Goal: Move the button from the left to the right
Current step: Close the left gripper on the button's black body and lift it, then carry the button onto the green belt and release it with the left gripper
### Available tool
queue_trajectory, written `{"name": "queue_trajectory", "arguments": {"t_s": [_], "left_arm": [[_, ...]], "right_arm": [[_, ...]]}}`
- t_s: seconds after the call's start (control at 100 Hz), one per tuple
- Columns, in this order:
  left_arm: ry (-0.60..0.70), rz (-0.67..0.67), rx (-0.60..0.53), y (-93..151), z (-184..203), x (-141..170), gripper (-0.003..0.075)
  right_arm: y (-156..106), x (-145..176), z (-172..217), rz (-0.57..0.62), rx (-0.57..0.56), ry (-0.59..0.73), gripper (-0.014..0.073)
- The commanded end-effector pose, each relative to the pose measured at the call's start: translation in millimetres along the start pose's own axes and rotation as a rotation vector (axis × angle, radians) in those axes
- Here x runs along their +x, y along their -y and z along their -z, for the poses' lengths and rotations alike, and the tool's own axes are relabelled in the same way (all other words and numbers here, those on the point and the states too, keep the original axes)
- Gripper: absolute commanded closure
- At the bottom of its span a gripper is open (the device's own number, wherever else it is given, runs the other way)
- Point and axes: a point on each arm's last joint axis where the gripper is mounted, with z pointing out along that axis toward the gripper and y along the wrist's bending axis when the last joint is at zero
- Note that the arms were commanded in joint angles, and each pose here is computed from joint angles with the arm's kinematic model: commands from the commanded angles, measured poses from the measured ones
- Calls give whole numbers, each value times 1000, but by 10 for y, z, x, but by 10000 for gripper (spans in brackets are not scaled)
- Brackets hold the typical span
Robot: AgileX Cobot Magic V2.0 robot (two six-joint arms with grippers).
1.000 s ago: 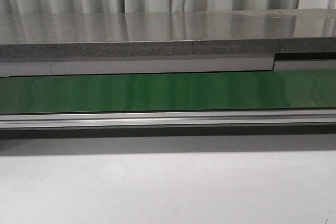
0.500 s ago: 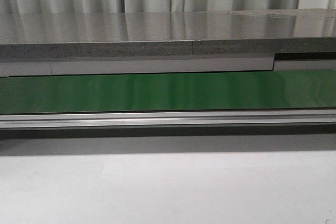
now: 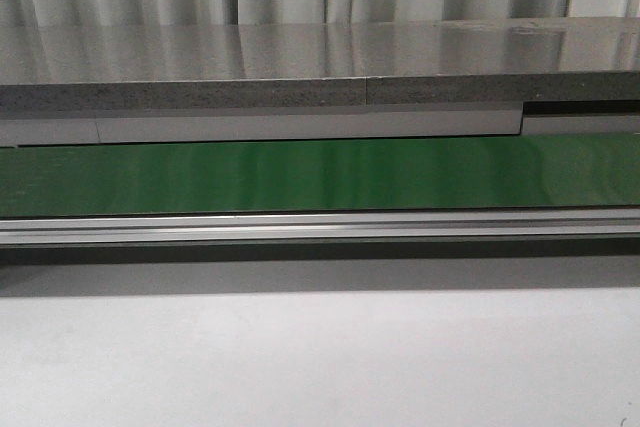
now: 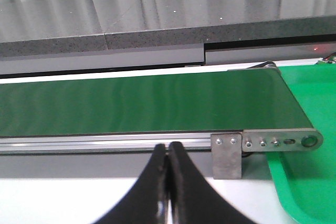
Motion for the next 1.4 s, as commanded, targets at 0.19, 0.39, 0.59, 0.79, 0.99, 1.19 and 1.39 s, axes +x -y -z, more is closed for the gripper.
{"name": "queue_trajectory", "arguments": {"t_s": [0.19,0.39,0.59,0.79,0.99,1.19,1.39], "left_arm": [[35,14,10,7,120,-47,431],[33,14,9,6,123,-49,575],[40,19,4,-9,227,-118,605],[157,34,6,-53,638,-273,605],[229,53,44,-21,1064,-302,605],[186,-51,103,214,1183,-219,605],[182,-144,125,475,1218,-177,605]], "right_arm": [[-14,-130,30,5,-12,111,662],[-14,-130,30,5,-12,111,662],[-14,-130,30,5,-12,111,662],[-14,-130,30,5,-12,111,662],[-14,-130,30,5,-12,111,662],[-14,-130,30,5,-12,111,662],[-14,-130,30,5,-12,111,662]]}}
